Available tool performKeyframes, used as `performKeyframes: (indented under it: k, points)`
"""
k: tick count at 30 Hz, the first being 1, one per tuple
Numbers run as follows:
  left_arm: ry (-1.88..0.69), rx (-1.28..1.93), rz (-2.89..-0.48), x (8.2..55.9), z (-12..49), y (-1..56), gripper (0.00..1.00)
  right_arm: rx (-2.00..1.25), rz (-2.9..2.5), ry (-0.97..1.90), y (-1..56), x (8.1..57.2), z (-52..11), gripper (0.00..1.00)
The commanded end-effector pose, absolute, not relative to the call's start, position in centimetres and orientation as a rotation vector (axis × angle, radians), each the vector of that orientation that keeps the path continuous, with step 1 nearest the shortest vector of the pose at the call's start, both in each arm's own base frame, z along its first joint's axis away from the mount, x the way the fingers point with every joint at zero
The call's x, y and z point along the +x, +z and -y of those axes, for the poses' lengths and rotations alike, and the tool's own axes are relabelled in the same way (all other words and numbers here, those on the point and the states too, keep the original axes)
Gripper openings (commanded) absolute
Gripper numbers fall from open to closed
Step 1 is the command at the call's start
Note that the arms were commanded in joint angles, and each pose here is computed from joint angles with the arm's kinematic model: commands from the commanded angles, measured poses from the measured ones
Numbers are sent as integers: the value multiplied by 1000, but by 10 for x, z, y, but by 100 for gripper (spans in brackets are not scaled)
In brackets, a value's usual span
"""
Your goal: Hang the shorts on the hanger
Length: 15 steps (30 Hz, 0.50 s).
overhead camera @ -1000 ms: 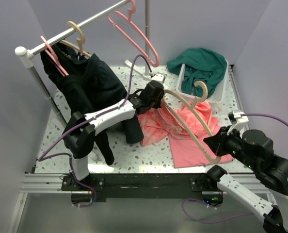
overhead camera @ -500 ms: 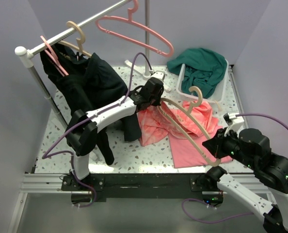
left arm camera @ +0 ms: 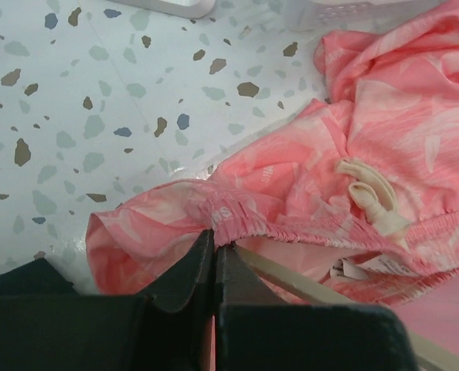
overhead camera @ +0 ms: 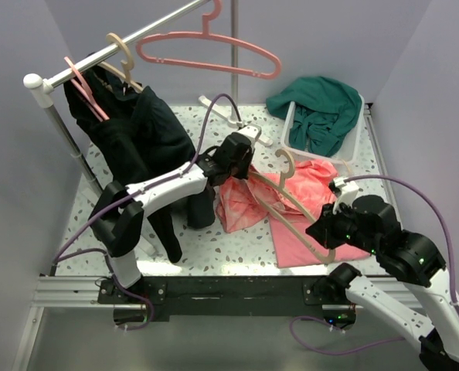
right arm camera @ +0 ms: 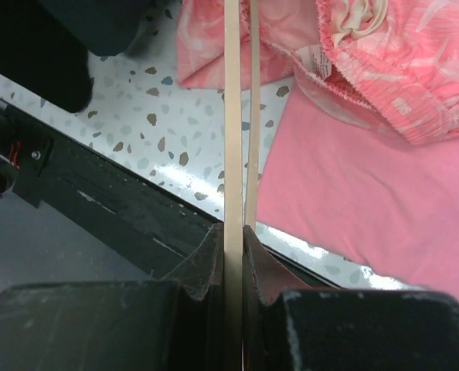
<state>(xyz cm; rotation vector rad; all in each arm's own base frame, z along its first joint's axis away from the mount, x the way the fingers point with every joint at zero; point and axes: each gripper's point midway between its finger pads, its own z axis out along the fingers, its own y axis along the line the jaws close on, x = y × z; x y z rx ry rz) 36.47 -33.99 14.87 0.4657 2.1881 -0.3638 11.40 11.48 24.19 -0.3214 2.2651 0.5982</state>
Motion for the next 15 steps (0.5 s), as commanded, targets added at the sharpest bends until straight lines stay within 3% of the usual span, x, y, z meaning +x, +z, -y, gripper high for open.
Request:
performKeyframes:
  k: [1, 9, 13, 15]
  points:
    - [-511, 559, -1964, 356, 361, 213, 0, -401, -2061, 719, 274, 124, -135, 0]
    - [-593, 708, -1860, 320, 385, 226, 0, -462, -1936, 846, 259, 138, -168, 0]
    - [-607, 701, -1898, 313, 386, 215, 6, -331, -1862, 808, 251, 159, -163, 0]
    - [-619, 688, -1908, 310, 385, 212, 16, -289, -1793, 846, 259, 160, -164, 0]
